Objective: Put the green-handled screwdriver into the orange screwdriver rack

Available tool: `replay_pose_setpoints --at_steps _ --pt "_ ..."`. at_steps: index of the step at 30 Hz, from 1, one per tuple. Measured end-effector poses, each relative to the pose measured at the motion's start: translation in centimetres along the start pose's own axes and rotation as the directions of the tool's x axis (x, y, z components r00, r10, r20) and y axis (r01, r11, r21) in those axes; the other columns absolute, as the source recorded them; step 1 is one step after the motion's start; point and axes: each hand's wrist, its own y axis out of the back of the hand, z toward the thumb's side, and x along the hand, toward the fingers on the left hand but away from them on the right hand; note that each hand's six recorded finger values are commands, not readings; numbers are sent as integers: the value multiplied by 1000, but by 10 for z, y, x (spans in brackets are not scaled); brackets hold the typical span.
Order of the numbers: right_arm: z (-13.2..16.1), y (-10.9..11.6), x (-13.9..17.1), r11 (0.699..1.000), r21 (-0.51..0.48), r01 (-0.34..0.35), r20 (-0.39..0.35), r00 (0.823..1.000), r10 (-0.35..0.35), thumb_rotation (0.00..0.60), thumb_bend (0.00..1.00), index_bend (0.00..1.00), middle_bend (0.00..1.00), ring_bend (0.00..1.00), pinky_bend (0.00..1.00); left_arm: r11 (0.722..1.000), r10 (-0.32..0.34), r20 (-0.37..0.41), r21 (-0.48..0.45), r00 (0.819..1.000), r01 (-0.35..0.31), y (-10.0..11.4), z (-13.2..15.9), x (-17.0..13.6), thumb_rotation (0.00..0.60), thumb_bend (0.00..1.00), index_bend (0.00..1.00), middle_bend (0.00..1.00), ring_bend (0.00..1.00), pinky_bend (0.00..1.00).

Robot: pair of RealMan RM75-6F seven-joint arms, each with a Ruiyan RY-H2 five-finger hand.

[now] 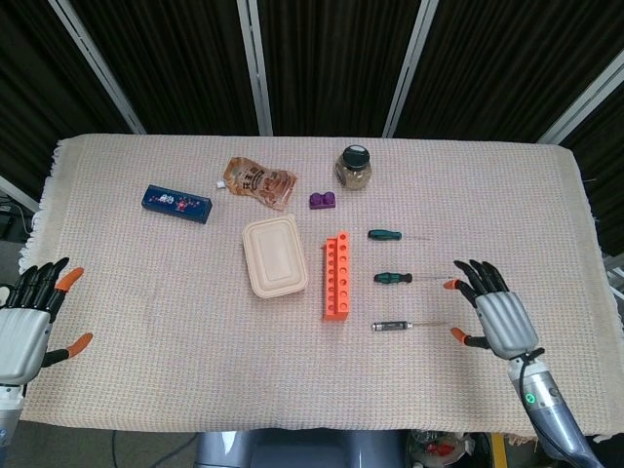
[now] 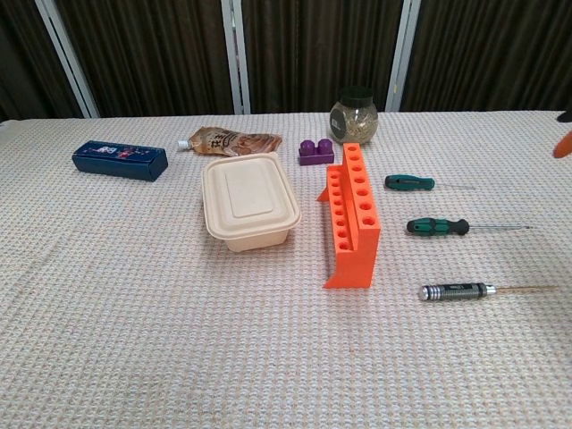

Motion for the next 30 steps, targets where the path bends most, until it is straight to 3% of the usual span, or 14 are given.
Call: replay_pose_setpoints --at_steps 7,15,30 --pt "31 -16 -48 997 -16 -76 -44 996 76 600 156 290 73 0 0 1000 -7 4 15 1000 7 0 2 7 600 165 117 0 0 0" --pt "59 -36 -94 991 -25 -130 -44 991 129 600 270 314 64 0 0 1000 -23 7 20 1000 23 0 3 13 600 166 115 0 0 0" --pt "66 -70 -139 975 -12 -221 32 975 221 600 286 326 60 0 0 1000 -21 14 19 1000 21 1 6 22 600 164 112 0 0 0"
